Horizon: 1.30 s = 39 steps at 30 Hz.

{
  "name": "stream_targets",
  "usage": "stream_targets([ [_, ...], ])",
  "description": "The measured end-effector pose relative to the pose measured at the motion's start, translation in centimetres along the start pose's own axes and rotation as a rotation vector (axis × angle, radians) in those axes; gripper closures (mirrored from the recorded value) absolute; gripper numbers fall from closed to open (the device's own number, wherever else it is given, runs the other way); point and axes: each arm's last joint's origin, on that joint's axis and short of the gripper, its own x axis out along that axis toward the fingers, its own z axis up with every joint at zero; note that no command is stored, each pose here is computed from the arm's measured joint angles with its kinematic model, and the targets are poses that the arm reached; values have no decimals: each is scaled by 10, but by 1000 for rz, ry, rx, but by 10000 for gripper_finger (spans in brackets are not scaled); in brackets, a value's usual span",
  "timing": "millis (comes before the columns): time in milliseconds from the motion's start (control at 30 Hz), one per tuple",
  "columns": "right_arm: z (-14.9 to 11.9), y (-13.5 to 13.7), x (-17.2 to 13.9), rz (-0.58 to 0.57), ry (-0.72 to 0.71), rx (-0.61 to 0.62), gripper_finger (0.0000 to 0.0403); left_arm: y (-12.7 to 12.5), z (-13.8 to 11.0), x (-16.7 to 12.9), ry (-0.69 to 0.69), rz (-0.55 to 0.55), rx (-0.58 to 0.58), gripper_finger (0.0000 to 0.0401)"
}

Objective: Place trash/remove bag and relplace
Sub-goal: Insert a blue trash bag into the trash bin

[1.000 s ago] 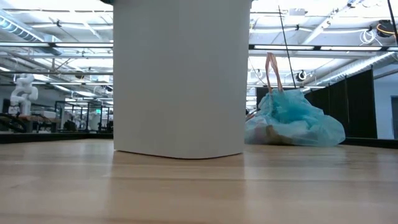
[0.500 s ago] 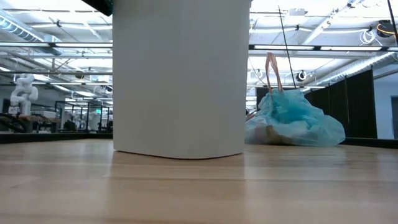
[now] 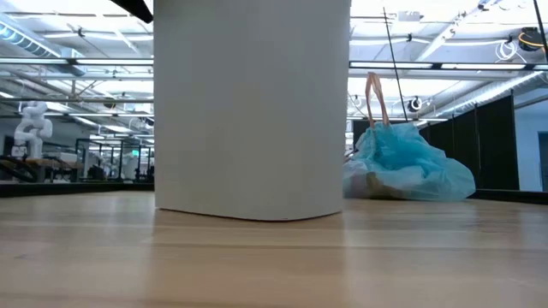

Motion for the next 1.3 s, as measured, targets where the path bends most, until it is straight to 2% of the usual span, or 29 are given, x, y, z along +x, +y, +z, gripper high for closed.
stream_targets([
  [167, 1, 0, 0, 5, -11, 1, 249, 13, 7, -18, -37, -9, -11, 401],
  [300, 2, 1, 0, 15, -19, -4, 221, 28, 10, -35, -83, -50, -45, 401],
  [467, 5, 1, -1, 17, -42, -16, 224, 39, 17, -45, -199, -68, -80, 401],
  [633, 7, 1, -1, 10, -68, -56, 247, 32, 36, -47, -312, -100, 19, 401],
  [700, 7, 1, -1, 10, -67, -58, 251, 32, 42, -43, -328, -83, 35, 401],
  [900, 7, 1, -1, 15, -64, -78, 253, 37, 52, -19, -264, -23, 30, 401],
  [1133, 6, 1, -1, 15, -62, -87, 254, 38, 72, 15, -232, -26, 92, 401],
  [1300, 7, 1, -1, 15, -62, -86, 236, 45, 81, 41, -182, 21, 78, 401],
])
